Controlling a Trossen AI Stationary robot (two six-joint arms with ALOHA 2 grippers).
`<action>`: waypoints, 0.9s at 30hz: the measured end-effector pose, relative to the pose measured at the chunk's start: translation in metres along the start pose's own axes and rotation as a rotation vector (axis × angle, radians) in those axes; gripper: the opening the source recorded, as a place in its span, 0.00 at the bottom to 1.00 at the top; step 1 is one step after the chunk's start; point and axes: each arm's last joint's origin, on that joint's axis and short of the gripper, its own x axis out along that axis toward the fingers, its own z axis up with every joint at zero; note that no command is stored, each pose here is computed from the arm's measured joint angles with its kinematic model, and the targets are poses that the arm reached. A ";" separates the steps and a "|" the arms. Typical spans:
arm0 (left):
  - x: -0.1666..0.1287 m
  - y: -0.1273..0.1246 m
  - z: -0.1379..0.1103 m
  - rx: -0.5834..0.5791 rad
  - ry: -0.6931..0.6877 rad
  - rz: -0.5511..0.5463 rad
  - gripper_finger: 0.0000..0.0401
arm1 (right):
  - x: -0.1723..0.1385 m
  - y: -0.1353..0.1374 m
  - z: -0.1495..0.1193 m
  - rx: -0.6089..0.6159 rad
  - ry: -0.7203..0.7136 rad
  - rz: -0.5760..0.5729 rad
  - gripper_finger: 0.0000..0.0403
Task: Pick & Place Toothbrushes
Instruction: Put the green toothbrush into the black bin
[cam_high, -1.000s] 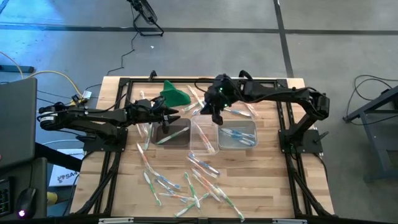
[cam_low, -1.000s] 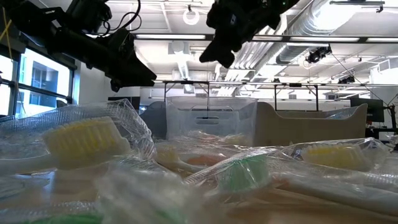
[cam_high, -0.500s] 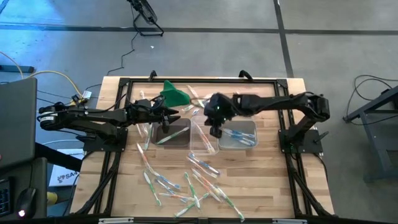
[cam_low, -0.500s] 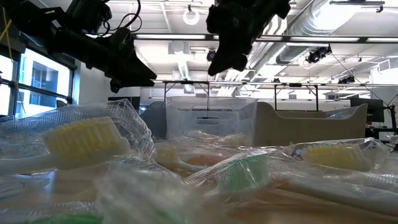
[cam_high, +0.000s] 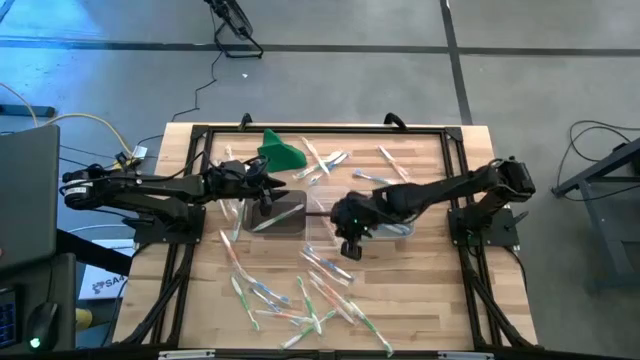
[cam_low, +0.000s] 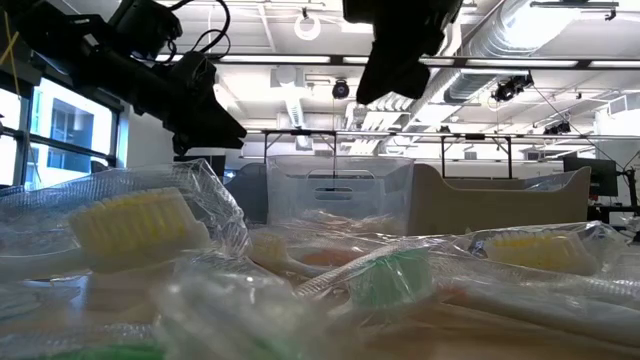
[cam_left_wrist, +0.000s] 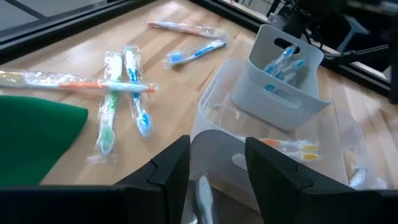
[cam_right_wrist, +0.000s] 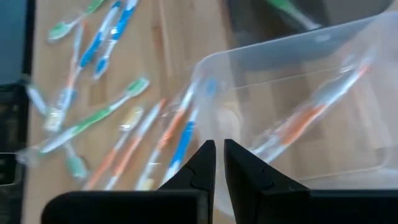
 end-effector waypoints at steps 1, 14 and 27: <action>0.000 0.000 0.000 0.000 0.000 0.000 0.38 | 0.000 0.005 -0.002 0.014 0.003 0.008 0.06; 0.000 0.000 -0.001 0.000 0.006 0.002 0.38 | -0.003 0.058 -0.028 0.239 0.051 0.077 0.06; 0.000 0.000 -0.001 0.000 0.006 0.002 0.38 | -0.012 0.109 -0.064 0.525 0.058 0.078 0.06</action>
